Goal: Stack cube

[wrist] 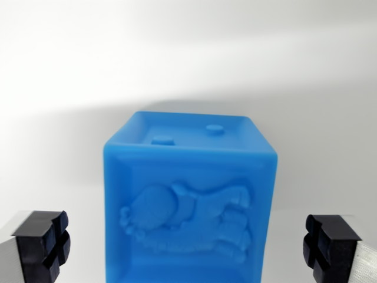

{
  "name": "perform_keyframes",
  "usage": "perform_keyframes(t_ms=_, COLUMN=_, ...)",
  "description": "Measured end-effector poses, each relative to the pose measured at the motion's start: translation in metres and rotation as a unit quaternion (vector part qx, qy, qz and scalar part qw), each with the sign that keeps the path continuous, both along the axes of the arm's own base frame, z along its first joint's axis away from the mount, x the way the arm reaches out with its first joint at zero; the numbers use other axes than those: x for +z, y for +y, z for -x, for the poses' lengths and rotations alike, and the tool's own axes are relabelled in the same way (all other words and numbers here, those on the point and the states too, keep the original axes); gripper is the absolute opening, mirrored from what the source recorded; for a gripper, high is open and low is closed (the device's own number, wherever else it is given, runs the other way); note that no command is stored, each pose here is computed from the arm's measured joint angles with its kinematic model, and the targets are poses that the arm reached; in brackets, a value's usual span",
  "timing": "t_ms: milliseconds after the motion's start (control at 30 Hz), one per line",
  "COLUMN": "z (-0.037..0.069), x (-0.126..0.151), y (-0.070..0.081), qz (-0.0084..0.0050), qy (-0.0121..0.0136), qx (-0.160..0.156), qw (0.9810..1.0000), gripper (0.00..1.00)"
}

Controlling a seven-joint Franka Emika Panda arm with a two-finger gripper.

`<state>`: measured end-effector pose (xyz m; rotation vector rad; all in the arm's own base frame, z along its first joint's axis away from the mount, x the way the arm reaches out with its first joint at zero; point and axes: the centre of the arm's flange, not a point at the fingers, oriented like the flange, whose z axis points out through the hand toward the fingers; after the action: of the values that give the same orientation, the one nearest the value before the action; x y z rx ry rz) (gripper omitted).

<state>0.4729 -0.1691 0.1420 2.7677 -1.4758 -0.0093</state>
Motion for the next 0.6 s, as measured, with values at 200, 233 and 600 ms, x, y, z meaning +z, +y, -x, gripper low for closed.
perform_keyframes(t_ms=200, z=0.0, x=-0.017, y=0.0, qz=0.0, qy=0.0, qx=0.0, qw=1.0, gripper=1.0)
perform_keyframes(t_ms=233, z=0.0, x=-0.019, y=0.0, qz=-0.0001, qy=0.0001, qx=0.0, qw=1.0, gripper=1.0)
perform_keyframes(t_ms=600, z=0.0, x=-0.027, y=0.0, qz=-0.0003, qy=-0.0004, qx=0.0, qw=1.0, gripper=0.0)
